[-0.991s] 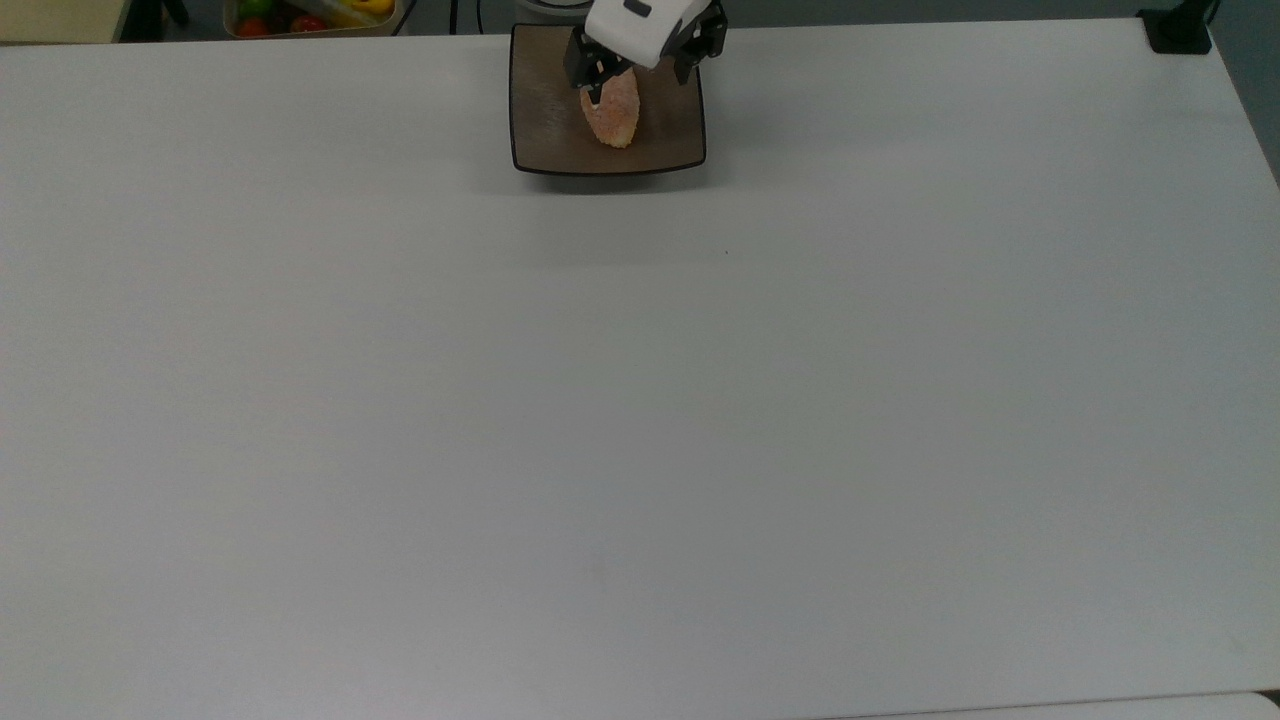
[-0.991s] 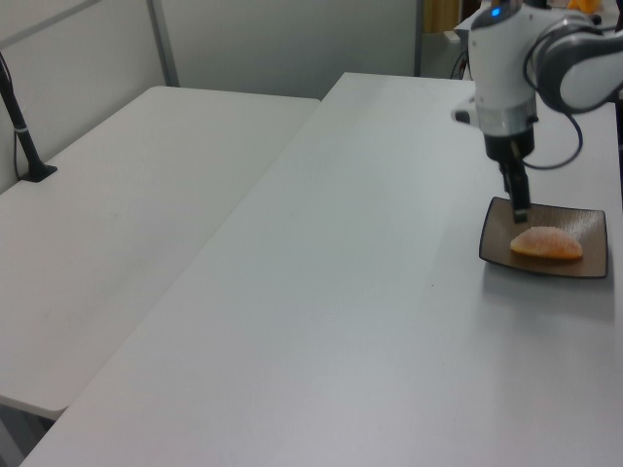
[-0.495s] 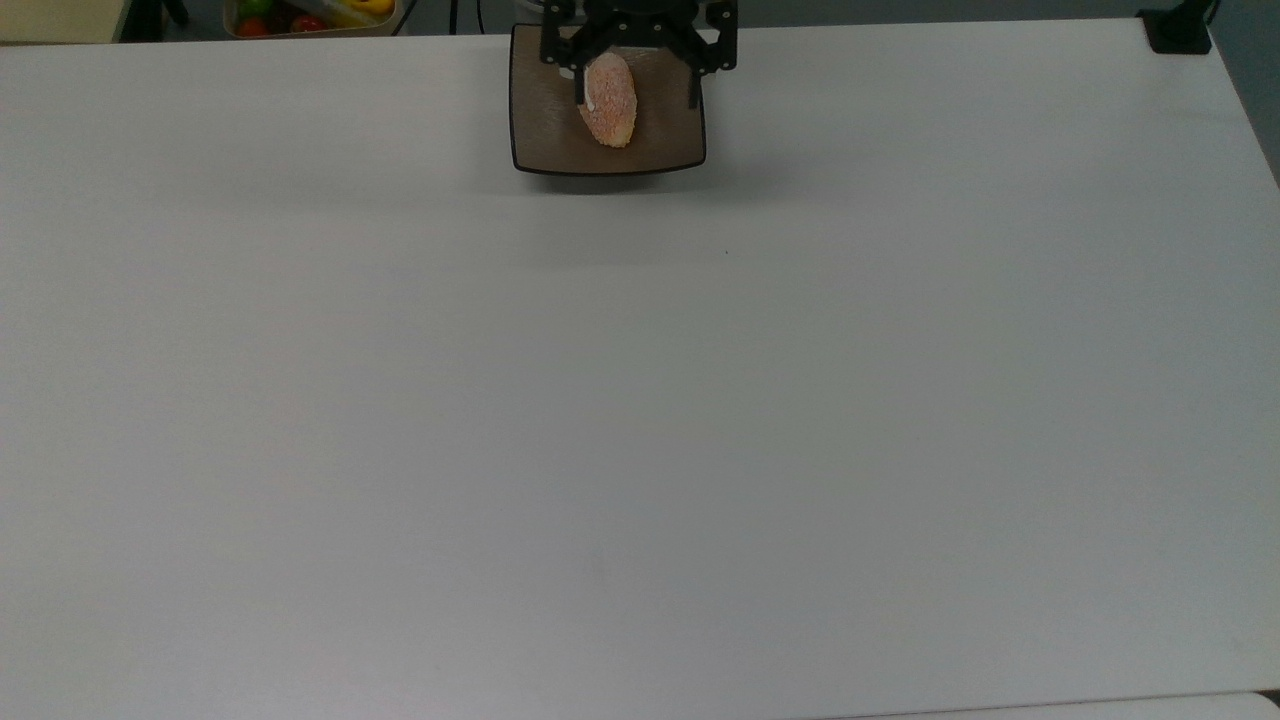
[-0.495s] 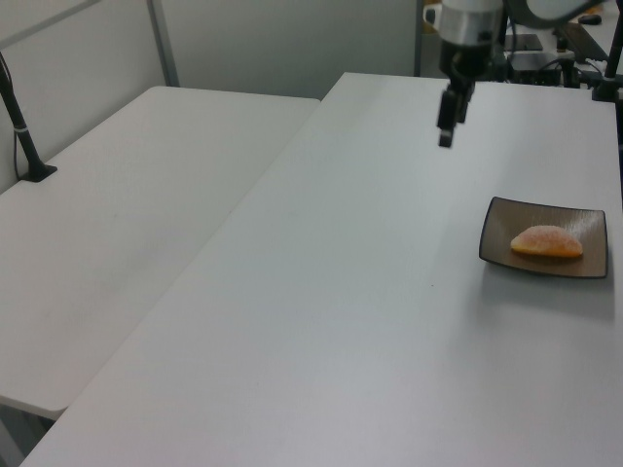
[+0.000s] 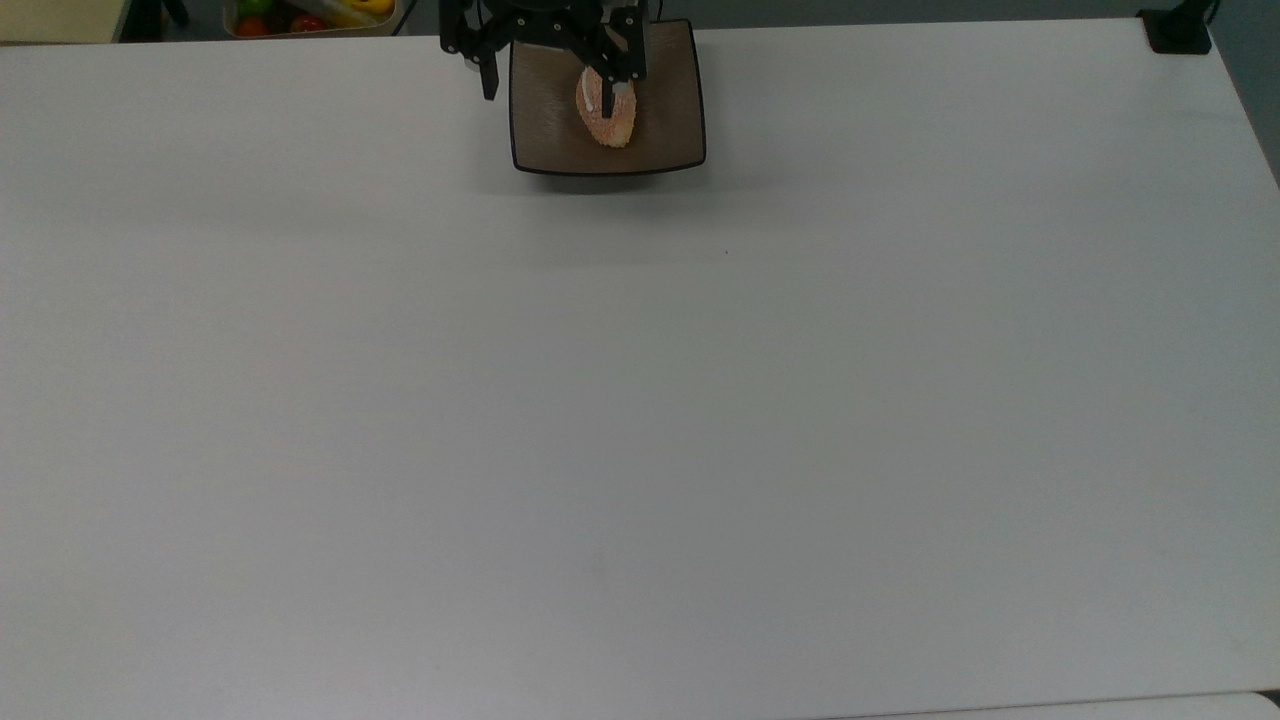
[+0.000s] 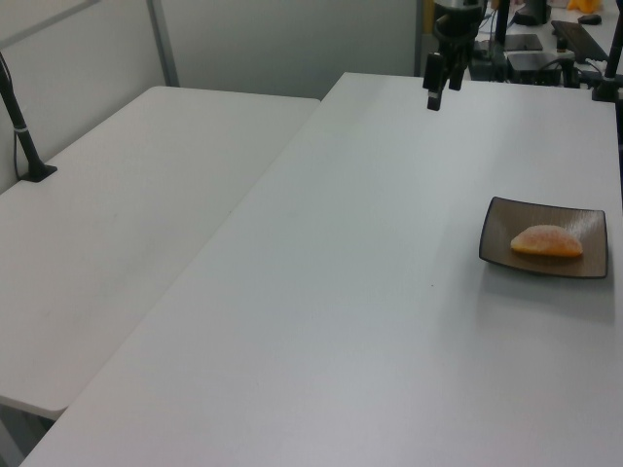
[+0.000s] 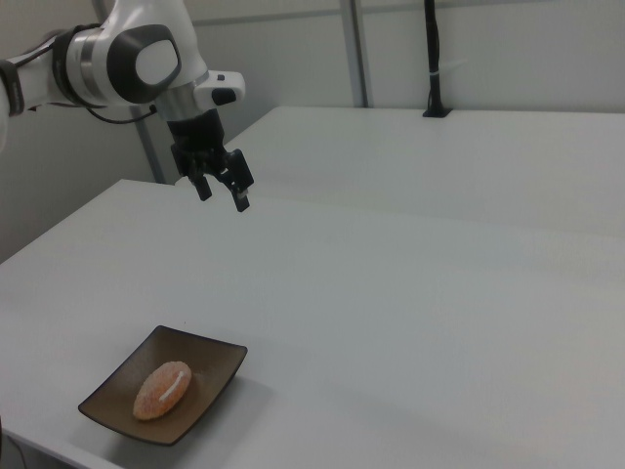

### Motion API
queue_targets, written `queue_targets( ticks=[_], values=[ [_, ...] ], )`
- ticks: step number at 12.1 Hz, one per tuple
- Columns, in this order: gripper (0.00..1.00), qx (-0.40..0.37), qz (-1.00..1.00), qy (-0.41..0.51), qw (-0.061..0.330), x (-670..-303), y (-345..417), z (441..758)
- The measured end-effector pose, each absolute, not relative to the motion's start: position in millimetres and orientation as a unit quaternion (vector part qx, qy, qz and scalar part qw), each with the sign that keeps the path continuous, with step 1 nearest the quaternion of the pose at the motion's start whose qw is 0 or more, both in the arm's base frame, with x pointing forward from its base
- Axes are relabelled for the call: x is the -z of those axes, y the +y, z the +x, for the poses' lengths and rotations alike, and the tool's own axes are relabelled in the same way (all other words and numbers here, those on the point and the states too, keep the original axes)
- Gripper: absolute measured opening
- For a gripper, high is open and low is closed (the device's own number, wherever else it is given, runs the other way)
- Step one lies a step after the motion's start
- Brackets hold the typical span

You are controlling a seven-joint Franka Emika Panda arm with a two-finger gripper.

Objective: Bread is placed on a ceramic plate

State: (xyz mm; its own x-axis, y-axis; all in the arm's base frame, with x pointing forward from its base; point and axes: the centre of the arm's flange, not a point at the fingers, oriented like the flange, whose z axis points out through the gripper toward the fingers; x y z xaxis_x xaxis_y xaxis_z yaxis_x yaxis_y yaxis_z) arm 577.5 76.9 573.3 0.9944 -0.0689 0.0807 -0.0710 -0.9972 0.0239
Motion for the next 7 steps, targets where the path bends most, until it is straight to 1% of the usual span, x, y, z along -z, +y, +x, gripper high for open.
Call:
queue_targets(
  ticks=[2,7],
  values=[
    [1.00,-0.027,0.999,-0.015,0.016,-576.6,79.3,572.7],
    [1.00,-0.025,1.000,-0.005,0.017,-576.9,82.2,571.2]
  ],
)
